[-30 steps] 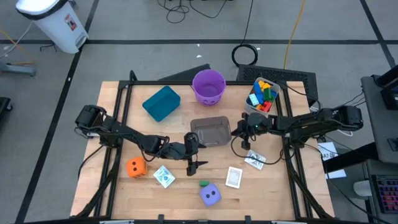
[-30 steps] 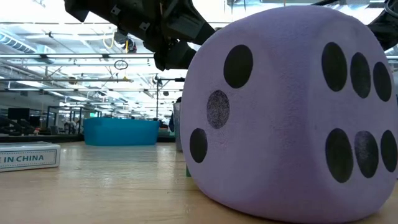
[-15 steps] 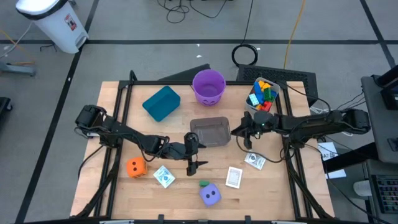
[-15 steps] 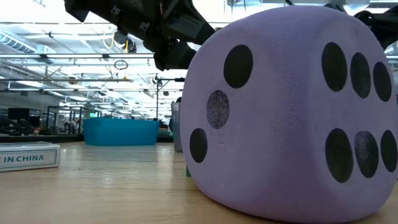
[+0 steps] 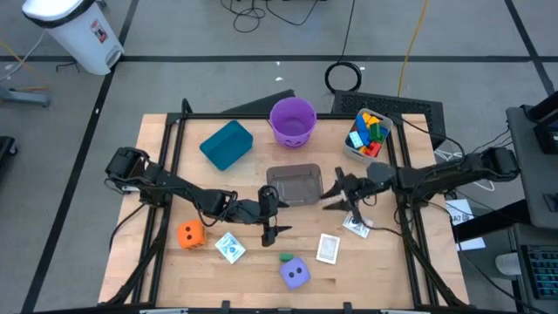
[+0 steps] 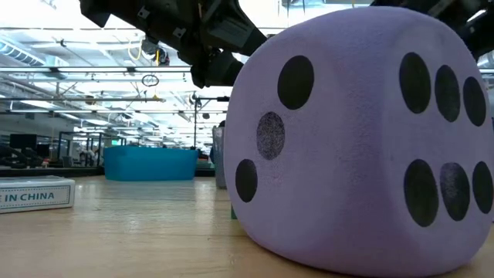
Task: Pick & Place Toys
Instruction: Put the black deck of cards into the transparent black bin
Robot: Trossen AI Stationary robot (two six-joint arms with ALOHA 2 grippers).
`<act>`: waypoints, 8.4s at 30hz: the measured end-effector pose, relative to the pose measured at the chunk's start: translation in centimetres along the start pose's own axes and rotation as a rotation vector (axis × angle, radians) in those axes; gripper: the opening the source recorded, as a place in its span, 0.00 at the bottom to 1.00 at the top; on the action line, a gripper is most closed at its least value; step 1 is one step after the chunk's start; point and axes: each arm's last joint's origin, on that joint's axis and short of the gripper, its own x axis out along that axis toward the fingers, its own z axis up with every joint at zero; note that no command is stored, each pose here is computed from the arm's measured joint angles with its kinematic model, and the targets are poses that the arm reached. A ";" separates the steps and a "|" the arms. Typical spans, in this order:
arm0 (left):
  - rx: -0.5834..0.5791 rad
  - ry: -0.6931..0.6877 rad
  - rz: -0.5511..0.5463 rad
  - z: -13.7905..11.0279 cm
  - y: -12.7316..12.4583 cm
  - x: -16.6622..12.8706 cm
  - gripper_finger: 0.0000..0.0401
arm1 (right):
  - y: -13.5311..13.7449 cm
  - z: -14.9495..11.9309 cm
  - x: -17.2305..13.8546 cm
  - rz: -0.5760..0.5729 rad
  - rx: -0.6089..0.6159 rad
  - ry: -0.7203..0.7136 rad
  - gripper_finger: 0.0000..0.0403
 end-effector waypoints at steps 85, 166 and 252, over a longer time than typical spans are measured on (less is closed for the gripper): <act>-0.022 -0.002 0.009 0.0 0.0 0.0 0.85 | 4.8 -7.4 -1.8 -0.635 0.148 0.953 0.82; -0.042 0.003 0.009 0.0 0.0 0.0 0.85 | 4.7 -8.6 -0.6 -0.405 0.075 0.781 0.88; 0.114 -0.145 -0.045 4.7 0.5 7.3 0.17 | 4.5 -1.9 1.2 -0.203 -0.142 0.295 0.13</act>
